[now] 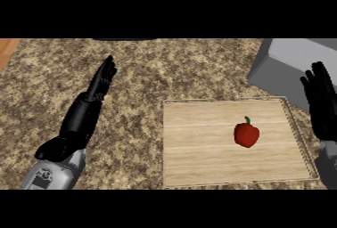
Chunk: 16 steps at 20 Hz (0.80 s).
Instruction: Pick the bell pepper from the tray and place it in the cardboard box
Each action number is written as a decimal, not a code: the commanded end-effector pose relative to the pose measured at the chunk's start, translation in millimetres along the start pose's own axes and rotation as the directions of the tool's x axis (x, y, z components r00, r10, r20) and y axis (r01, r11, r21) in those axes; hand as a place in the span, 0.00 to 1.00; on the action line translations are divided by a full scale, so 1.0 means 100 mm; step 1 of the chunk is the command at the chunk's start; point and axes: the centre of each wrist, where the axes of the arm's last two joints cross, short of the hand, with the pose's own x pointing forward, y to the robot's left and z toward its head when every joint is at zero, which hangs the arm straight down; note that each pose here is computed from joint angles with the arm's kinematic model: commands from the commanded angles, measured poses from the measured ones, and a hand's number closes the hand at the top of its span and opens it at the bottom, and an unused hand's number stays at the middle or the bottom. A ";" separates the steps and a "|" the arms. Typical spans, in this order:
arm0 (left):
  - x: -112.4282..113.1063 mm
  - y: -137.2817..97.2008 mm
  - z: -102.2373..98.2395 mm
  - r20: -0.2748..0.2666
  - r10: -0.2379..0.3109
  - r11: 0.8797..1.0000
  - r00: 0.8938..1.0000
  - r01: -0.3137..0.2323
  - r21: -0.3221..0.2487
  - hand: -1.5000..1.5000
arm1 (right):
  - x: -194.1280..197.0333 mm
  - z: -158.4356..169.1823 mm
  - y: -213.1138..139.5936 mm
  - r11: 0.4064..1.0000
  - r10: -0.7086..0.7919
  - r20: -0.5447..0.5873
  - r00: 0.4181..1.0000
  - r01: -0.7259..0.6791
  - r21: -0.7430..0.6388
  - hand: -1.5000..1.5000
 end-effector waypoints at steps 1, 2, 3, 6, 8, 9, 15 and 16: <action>-0.20 0.14 0.06 -0.105 -0.017 0.999 0.994 0.022 0.043 0.50 | -0.11 0.15 0.10 1.000 0.011 -0.014 1.000 -0.011 -0.015 0.00; -0.37 0.48 0.28 -0.180 -0.115 0.985 0.977 0.135 0.103 0.50 | -0.11 0.15 -0.04 1.000 0.001 -0.013 1.000 -0.001 -0.009 0.00; -0.49 0.55 0.35 -0.288 -0.181 0.963 0.940 0.229 0.144 0.50 | -0.18 0.21 -0.07 1.000 -0.018 -0.039 0.999 0.019 0.024 0.00; -0.73 1.27 0.72 -0.538 -0.297 0.855 0.789 0.471 0.218 0.50 | -0.17 0.27 0.00 0.998 -0.047 -0.019 0.999 0.047 0.030 0.00; -0.67 1.03 0.59 -0.473 -0.253 0.906 0.844 0.378 0.189 0.50 | -0.13 0.27 -0.53 0.739 0.642 0.099 0.761 -0.648 0.186 0.00; -0.75 1.13 0.67 -0.528 -0.254 0.893 0.810 0.407 0.194 0.50 | -0.27 0.39 -0.51 0.700 0.681 0.093 0.726 -0.683 0.206 0.00; -0.92 1.33 0.89 -0.610 -0.240 0.861 0.755 0.456 0.224 0.50 | -0.90 1.15 -0.37 0.965 0.211 0.164 0.964 -0.232 0.122 0.00; -0.83 1.36 0.81 -0.615 -0.243 0.866 0.750 0.454 0.210 0.50 | -1.04 1.12 -0.52 0.962 0.202 0.174 0.964 -0.229 0.147 0.00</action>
